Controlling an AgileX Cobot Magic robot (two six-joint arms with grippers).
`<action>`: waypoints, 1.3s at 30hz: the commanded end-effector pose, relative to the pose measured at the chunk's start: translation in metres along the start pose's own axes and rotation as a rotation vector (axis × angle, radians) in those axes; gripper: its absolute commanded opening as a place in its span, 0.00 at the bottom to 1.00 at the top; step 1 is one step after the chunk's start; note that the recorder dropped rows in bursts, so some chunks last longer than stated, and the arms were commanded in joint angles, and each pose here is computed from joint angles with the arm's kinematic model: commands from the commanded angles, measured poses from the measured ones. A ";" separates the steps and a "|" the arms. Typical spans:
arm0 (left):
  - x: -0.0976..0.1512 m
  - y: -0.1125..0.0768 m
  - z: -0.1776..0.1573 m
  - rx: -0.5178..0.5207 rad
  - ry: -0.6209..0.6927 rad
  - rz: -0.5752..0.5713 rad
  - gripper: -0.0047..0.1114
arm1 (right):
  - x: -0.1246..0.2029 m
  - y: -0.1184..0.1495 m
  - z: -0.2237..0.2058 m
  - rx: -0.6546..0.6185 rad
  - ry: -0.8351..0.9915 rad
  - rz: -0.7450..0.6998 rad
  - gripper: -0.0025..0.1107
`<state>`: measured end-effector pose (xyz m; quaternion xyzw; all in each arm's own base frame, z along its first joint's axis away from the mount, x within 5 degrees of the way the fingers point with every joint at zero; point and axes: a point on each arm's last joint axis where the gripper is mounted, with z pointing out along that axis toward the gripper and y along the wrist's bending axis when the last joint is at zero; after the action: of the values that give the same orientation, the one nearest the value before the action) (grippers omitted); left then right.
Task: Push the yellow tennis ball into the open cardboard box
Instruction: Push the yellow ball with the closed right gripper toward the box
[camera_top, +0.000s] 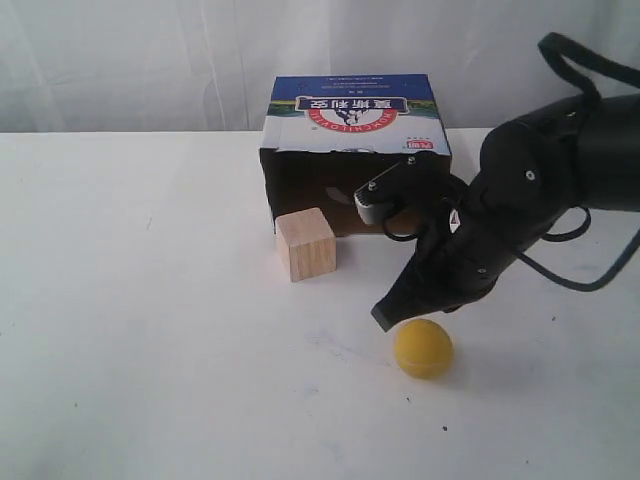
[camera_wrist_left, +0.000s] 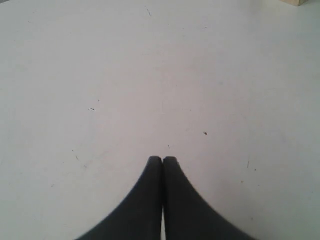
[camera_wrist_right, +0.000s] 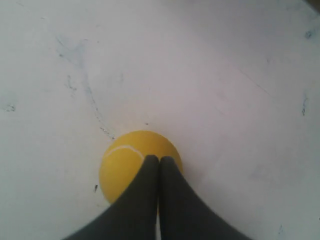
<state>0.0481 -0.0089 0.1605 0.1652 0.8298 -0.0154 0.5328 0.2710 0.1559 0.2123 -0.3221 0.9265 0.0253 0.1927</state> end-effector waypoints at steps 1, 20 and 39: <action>0.002 0.000 0.000 0.003 0.013 0.007 0.04 | 0.004 -0.007 0.020 0.008 0.066 0.022 0.02; 0.002 0.000 0.000 0.003 0.013 0.007 0.04 | -0.022 -0.015 -0.004 0.058 -0.013 0.013 0.02; 0.002 0.000 0.000 0.003 0.013 0.007 0.04 | 0.014 -0.016 0.000 0.099 0.214 -0.020 0.02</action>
<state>0.0481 -0.0089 0.1605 0.1652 0.8298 -0.0154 0.5328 0.2716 0.1367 0.2179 -0.3257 0.9365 -0.0533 0.1189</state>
